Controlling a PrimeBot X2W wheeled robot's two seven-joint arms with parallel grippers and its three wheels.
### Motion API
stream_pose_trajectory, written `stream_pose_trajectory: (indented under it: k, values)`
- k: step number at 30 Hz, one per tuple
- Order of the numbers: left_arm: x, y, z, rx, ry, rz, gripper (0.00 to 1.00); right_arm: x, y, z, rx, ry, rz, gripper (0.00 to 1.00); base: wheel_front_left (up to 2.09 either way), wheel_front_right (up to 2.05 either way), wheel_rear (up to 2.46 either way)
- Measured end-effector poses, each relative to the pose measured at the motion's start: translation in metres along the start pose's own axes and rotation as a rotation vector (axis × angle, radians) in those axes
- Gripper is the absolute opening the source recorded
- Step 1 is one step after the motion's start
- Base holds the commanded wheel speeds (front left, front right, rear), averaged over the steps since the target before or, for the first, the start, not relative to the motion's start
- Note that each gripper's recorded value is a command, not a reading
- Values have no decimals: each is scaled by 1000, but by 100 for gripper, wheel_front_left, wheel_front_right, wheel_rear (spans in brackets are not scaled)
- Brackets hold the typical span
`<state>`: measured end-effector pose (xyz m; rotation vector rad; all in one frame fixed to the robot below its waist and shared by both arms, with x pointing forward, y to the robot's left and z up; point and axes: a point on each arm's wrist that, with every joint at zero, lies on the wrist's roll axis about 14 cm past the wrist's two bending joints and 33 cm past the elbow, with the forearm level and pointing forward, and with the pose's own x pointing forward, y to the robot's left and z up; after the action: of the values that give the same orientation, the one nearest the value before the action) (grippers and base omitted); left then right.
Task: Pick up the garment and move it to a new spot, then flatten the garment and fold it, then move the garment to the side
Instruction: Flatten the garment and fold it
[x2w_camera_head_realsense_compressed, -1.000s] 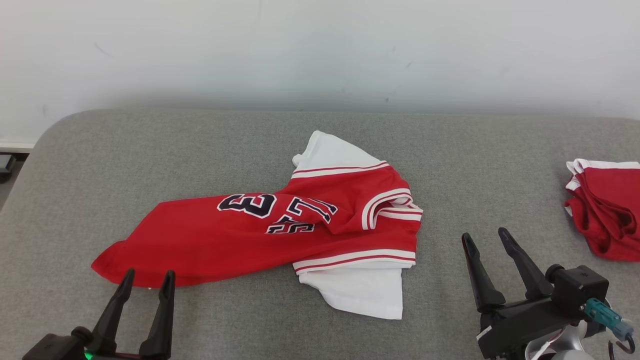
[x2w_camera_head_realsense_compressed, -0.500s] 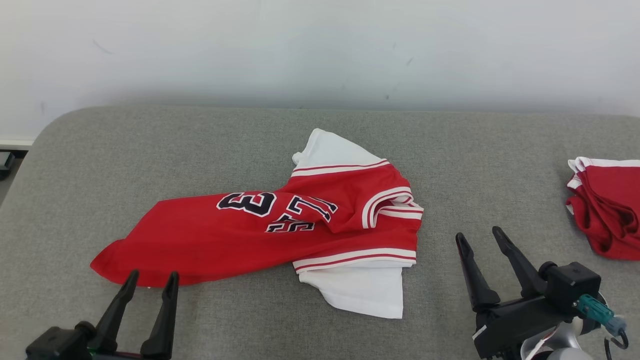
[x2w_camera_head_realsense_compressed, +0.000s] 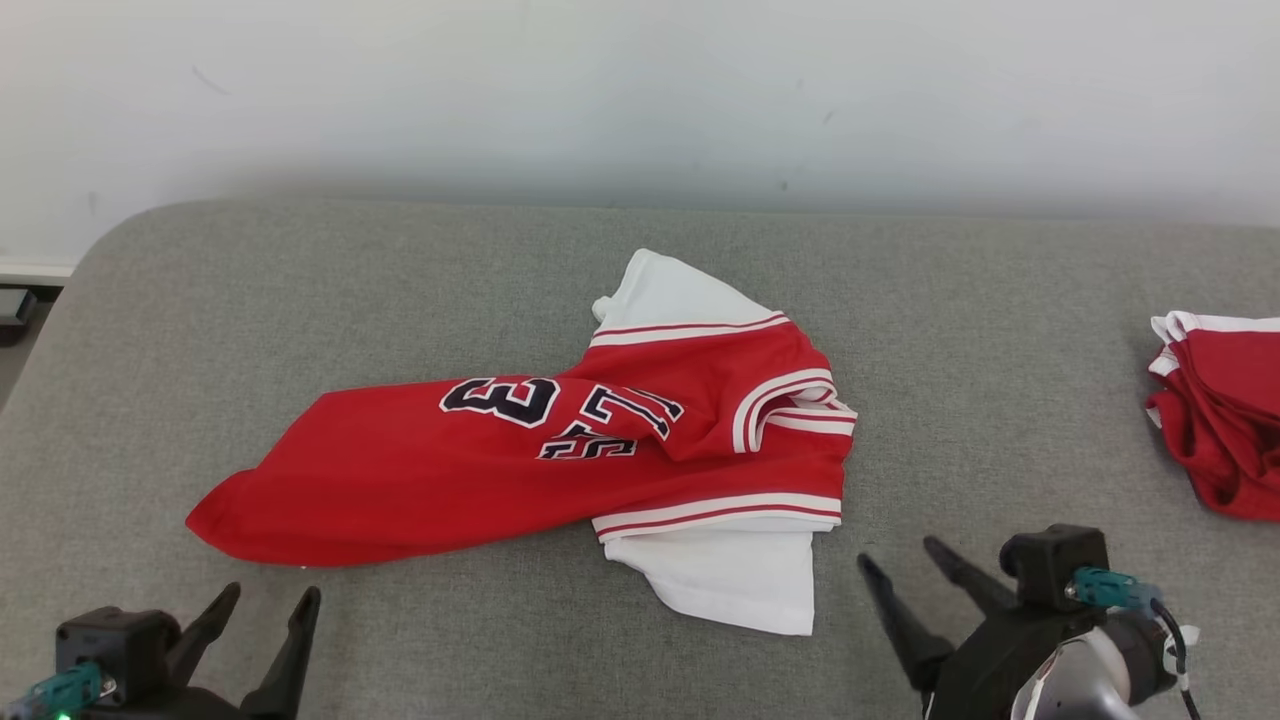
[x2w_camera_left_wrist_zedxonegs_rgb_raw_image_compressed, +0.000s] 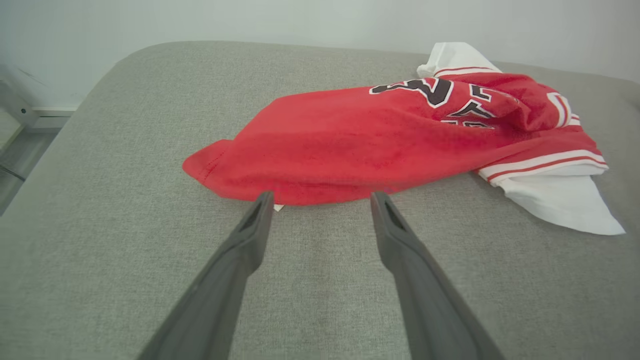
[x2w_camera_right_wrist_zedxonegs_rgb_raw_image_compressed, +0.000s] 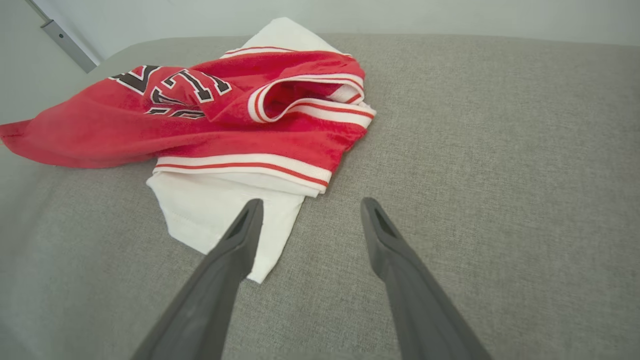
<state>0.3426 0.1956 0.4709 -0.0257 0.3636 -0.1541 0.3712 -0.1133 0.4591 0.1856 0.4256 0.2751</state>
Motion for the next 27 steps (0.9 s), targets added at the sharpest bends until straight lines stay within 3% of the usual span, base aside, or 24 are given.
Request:
stream_pose_trajectory:
  k: [9,16,27]
  values:
    - [5,33,-32,52,159,87,100,2,10,-27,32,157,41,100,0,0,0]
    - [28,51,-34,58,164,115,100,19,10,-39,36,208,52,100,0,0,0]
    - [56,80,-31,36,166,155,100,27,38,-66,23,311,139,100,0,0,0]
